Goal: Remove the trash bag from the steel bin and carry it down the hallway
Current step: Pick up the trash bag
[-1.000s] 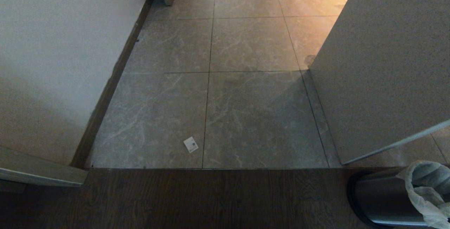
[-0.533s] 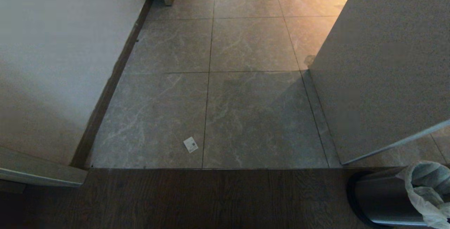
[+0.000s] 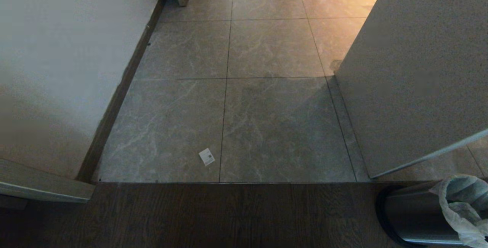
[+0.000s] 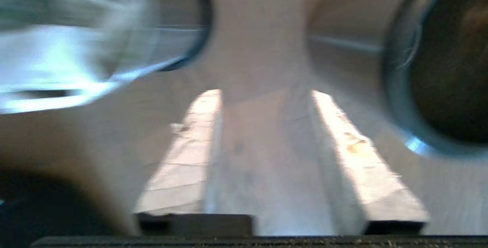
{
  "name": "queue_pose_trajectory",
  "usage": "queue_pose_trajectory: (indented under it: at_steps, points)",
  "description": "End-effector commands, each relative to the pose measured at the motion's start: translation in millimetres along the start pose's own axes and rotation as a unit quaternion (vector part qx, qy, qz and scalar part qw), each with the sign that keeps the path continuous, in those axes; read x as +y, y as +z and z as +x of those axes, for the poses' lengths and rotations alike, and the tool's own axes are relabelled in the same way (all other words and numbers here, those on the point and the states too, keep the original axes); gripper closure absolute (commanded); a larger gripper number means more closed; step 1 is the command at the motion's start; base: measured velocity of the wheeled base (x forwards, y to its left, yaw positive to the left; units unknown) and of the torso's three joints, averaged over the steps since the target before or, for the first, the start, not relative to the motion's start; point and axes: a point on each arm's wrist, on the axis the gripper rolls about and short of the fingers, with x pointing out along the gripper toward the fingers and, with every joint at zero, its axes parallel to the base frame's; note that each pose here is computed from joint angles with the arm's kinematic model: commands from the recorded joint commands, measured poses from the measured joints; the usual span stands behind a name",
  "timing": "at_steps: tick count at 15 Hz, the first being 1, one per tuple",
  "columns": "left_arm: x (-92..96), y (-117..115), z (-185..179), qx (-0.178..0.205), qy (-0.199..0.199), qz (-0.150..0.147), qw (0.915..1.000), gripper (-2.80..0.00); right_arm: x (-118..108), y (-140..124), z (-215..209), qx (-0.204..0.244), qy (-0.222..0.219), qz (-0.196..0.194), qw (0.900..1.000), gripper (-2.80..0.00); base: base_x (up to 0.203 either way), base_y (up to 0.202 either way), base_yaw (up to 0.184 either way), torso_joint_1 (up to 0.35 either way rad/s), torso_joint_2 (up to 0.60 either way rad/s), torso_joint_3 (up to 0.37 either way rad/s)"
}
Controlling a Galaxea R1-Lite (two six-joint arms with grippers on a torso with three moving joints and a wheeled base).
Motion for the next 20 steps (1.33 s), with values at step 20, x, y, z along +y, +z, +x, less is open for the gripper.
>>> queue_pose_trajectory:
  at_steps: [20]
  points:
    - [0.0, 0, 0, 0.000, 0.000, 0.000, 1.0000, 0.00, 273, 30, -119, 0.033, -0.059, -0.196, 0.978, 0.00, 0.000, 0.000, 0.000, 0.000, 0.00, 0.000]
